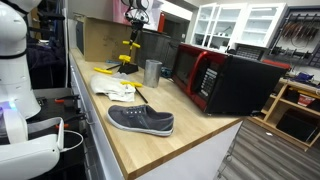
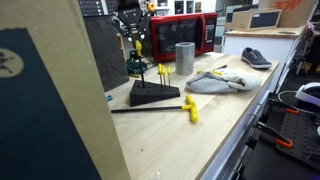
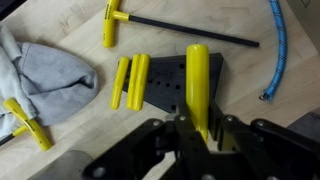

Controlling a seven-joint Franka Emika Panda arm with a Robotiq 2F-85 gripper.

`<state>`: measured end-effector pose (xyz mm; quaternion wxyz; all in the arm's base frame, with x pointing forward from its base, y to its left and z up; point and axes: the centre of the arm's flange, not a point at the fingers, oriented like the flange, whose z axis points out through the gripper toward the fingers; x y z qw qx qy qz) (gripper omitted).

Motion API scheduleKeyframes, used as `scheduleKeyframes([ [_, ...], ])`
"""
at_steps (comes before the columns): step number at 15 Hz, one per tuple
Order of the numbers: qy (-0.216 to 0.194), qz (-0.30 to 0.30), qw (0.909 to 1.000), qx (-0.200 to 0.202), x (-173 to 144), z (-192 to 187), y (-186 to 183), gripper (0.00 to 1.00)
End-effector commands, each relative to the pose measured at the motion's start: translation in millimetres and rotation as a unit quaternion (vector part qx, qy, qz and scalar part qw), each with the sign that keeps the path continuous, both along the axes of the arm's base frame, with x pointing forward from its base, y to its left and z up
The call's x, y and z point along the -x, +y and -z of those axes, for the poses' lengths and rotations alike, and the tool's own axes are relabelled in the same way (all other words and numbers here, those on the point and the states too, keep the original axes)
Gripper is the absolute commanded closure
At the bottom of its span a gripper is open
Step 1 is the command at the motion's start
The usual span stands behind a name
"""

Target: Remove the yellow object from the silver tin and put it on the black platform

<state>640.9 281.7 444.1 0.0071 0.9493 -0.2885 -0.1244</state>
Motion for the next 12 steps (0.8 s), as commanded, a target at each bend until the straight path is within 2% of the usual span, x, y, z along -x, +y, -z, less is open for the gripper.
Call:
scheduleKeyframes([
  [1,0.009,0.006,0.9999,-0.002,1.8,1.1,2.6,0.94],
  [7,-0.004,-0.018,0.9996,0.021,8.4,6.4,9.0,0.94],
  [8,-0.007,-0.024,0.9993,0.027,10.4,6.3,10.7,0.53],
  [10,-0.013,-0.031,0.9988,0.035,14.1,6.6,12.0,0.46],
  [12,-0.016,-0.036,0.9984,0.039,16.0,6.2,11.5,0.31],
])
